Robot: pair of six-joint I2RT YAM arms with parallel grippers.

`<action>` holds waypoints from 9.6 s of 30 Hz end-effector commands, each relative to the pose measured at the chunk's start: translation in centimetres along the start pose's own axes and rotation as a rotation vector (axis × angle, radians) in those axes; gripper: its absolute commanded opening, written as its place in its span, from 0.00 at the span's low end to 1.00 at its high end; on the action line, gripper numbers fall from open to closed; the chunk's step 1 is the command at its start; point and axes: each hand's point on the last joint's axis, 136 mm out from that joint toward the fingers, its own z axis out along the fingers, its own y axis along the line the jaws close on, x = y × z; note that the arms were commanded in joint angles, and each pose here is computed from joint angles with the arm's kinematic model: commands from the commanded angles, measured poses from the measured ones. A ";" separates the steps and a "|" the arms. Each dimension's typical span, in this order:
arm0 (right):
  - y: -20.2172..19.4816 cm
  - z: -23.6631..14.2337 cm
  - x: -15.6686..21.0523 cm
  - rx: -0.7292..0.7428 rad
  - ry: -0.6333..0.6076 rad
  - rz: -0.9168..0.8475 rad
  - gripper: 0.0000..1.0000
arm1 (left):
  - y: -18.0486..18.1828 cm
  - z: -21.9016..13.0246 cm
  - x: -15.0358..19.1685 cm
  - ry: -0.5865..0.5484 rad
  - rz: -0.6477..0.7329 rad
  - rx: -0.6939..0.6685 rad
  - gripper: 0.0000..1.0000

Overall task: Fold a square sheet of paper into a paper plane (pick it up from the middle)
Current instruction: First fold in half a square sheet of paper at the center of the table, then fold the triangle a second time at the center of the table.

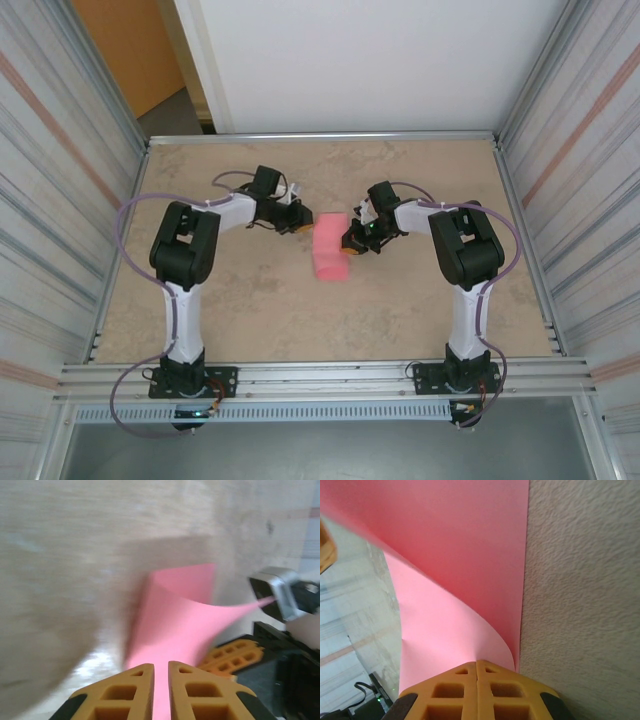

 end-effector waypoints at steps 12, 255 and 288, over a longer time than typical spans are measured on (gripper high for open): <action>-13.1 2.5 6.2 0.431 0.147 0.204 0.01 | 0.2 4.8 0.1 0.010 0.006 -0.044 0.15; 6.6 0.3 3.1 -0.111 0.065 0.065 0.00 | 2.3 3.3 4.6 0.087 -0.233 -0.190 0.16; 4.4 2.0 1.3 -0.058 -0.018 0.134 0.00 | 2.3 3.0 4.5 0.079 -0.236 -0.192 0.13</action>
